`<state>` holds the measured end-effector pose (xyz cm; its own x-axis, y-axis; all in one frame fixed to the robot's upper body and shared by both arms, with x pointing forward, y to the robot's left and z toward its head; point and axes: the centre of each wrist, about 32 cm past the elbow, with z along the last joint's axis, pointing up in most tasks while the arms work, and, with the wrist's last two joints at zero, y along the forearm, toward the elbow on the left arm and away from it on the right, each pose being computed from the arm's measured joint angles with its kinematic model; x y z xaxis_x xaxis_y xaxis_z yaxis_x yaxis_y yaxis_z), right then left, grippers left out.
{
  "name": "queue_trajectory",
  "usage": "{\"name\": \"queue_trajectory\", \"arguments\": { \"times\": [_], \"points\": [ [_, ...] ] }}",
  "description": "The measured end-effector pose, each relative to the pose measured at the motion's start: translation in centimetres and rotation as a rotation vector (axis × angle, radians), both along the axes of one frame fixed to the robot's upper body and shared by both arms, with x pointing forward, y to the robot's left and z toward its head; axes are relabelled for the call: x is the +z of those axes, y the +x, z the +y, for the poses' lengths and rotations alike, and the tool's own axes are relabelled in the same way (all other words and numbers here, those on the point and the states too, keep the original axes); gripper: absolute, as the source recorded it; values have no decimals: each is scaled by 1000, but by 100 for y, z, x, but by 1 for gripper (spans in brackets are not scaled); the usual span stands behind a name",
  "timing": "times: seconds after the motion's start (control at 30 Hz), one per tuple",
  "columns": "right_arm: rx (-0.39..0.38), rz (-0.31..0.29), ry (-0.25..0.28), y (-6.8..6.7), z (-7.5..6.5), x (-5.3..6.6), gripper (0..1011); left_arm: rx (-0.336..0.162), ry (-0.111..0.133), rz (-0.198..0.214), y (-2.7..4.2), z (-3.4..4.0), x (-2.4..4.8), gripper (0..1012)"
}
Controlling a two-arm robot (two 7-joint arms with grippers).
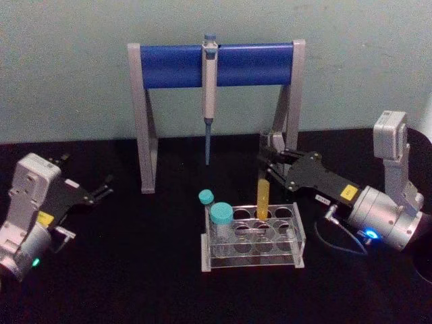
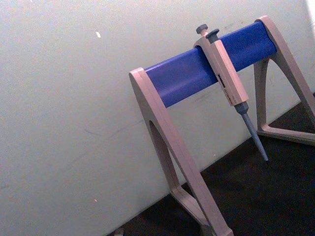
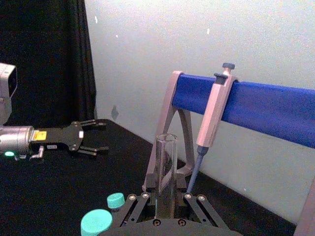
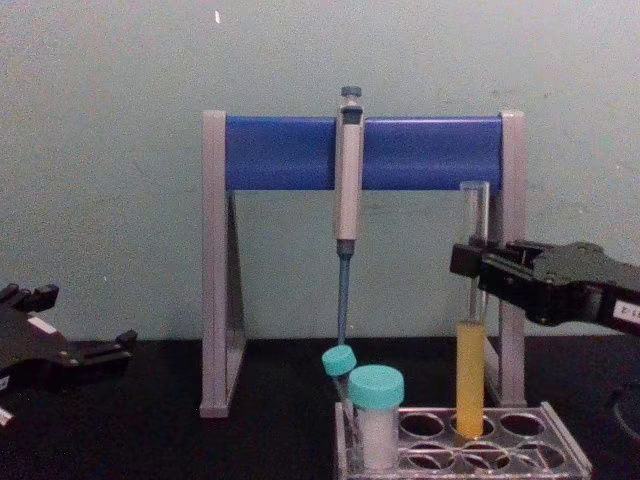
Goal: Pick up the test tube from the test tube rack, shake it, then place it back into the test tube rack.
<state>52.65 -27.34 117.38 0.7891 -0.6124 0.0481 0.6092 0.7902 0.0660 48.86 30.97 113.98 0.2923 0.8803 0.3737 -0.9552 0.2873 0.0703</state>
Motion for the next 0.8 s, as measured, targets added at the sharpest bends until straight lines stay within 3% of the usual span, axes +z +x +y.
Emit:
{"name": "queue_trajectory", "arguments": {
  "times": [0.8],
  "points": [
    [7,60,-52,50,45,-133,229,0,0,0,0,0,0,1001]
  ]
}}
